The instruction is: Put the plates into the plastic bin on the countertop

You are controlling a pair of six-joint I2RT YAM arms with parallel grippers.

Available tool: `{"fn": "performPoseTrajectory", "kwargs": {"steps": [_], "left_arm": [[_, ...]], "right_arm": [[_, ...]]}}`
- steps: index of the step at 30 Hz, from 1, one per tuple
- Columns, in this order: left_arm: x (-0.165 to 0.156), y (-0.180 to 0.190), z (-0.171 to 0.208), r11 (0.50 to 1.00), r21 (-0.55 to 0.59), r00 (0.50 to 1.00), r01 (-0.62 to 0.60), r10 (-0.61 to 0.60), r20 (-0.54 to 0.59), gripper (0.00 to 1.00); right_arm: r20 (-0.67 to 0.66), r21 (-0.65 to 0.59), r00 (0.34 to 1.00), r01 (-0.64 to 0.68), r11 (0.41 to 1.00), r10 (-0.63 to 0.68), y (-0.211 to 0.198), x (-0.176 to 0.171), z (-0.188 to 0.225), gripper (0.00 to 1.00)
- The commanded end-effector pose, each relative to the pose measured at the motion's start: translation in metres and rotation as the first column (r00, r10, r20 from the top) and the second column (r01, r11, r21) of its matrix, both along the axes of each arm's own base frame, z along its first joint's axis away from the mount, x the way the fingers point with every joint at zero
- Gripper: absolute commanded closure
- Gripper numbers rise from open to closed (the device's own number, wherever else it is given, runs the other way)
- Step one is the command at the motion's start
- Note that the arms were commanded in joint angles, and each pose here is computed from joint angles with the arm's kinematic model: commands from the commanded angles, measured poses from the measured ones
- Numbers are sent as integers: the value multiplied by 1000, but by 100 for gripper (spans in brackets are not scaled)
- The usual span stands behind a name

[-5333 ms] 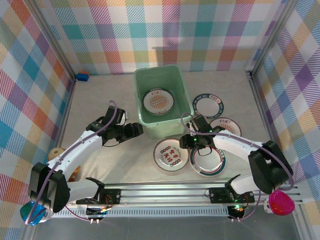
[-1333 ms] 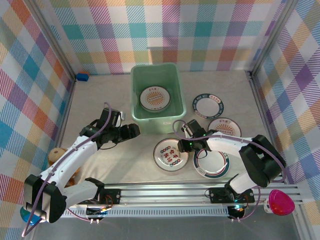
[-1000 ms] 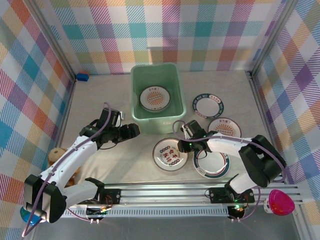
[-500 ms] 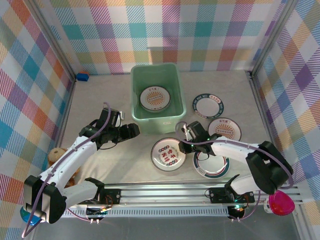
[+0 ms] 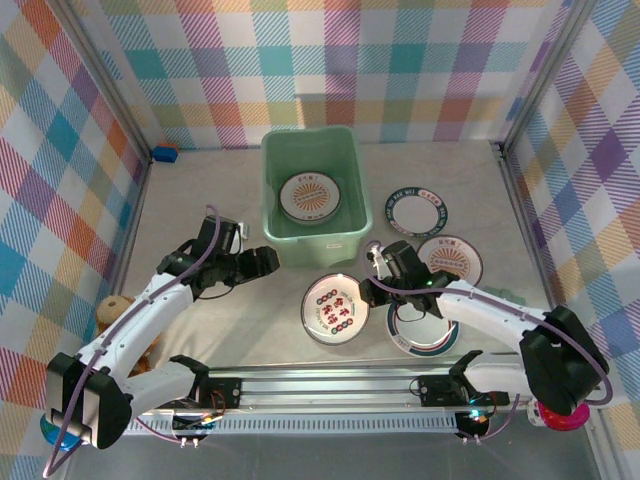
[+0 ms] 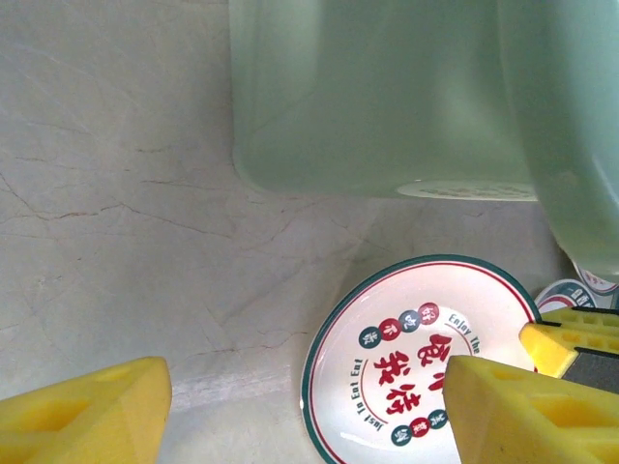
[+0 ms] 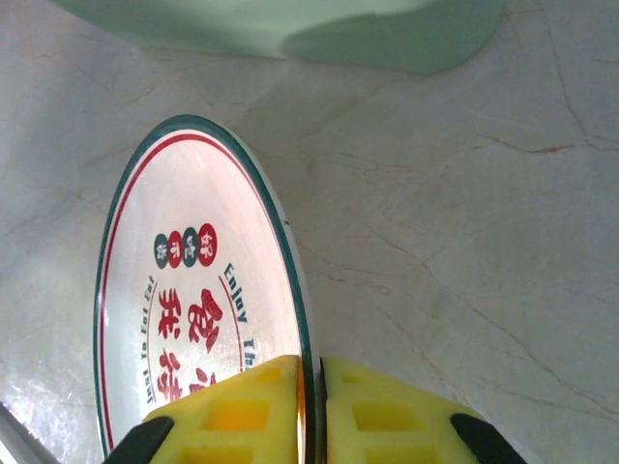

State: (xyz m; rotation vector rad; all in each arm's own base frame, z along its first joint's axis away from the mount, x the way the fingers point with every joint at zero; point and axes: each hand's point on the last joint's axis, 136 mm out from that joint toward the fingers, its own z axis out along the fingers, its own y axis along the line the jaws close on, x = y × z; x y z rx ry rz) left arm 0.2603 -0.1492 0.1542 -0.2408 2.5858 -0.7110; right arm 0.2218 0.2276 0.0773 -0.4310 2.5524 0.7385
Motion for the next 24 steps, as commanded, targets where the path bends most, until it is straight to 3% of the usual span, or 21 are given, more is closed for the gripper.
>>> {"fn": "performPoseTrajectory", "kwargs": {"steps": [1,13,15,24], "left_arm": [[-3,5,1,1000,3,1000,-16,16,7,26],[-6,7,4,1000,0,1000,-15,15,22,26],[-6,7,4,1000,-1,1000,-16,16,27,26],[-8,8,1,1000,1,1000,-16,16,22,26]], "right_arm": [[-8,42,1000,-25,999,25,5,-8,13,89],[-8,147,998,-53,988,55,18,-13,35,94],[3,159,999,-44,986,44,17,-13,42,100],[14,222,999,30,975,-34,11,-3,53,100]]}}
